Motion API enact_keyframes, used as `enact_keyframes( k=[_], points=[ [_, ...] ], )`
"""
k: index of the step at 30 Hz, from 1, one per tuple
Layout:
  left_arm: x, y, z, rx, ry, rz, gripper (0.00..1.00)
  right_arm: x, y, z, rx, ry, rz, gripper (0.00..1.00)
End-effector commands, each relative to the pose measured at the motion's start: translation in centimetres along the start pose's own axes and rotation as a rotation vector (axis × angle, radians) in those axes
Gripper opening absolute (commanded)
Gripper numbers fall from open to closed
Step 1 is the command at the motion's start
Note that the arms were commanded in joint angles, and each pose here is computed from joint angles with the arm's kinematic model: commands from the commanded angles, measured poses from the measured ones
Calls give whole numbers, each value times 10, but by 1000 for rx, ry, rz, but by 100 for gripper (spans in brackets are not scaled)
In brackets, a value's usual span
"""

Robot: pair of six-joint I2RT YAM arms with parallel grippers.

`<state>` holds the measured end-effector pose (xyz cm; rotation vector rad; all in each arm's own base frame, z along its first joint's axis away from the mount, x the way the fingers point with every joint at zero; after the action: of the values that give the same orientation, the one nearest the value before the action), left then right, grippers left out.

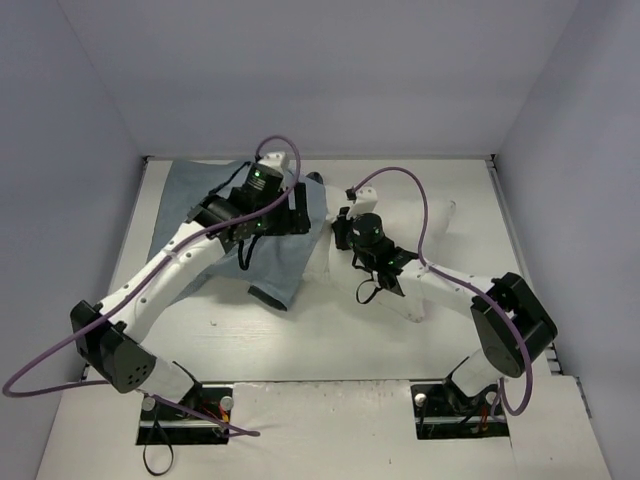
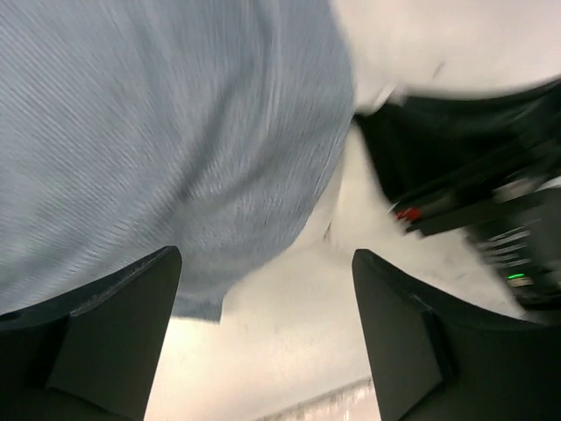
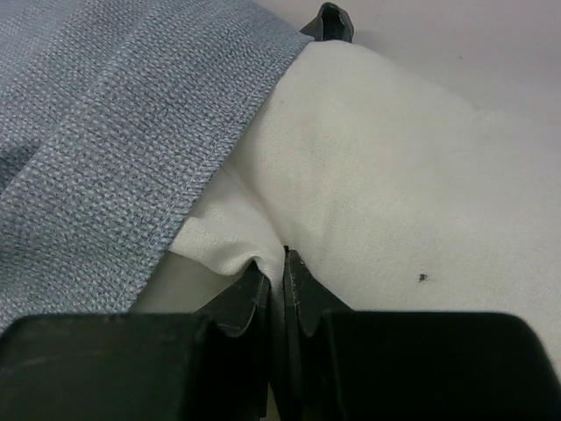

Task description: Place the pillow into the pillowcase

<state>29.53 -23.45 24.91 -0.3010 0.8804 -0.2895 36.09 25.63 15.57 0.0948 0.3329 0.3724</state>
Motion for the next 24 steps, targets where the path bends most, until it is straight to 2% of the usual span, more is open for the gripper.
enact_keyframes(
  k=[1, 3, 10, 15, 18, 19, 20, 21, 24],
  points=[
    [-38, 17, 52, 47, -197, 109, 75, -3, 1, 3, -6, -14, 13, 0],
    [-34, 23, 61, 77, -205, 136, 75, -3, 5, 3, -22, -8, 40, 0],
    [25, 55, 61, 108, -76, 225, 75, 3, 15, 9, -49, -11, 92, 0],
    [47, 64, 69, 127, -60, 272, 75, 7, 22, 9, -64, -3, 126, 0],
    [48, 58, 74, 134, -64, 248, 35, 7, 22, 9, -65, -1, 132, 0],
    [46, 55, 76, 136, -72, 239, 11, 6, 22, 10, -70, -3, 134, 0],
    [45, 54, 77, 138, -75, 232, 2, 6, 22, 9, -73, 0, 135, 0],
    [44, 50, 76, 142, -68, 212, 0, 6, 22, 9, -73, -1, 137, 0],
    [36, 31, 74, 165, -76, 149, 0, 7, 23, 8, -79, 5, 147, 0]
  ],
)
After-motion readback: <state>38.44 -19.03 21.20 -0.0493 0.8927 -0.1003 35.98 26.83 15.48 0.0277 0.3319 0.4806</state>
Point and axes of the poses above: each gripper's point midway between its finger pads, its own x axis out along the fingers, its own y axis along the line the jaws close on, z = x × y, the point moved 2 cm from there along -x, back along the fingers, and after that the axes turned 4 degrees about -x, right-handed, at the moved point
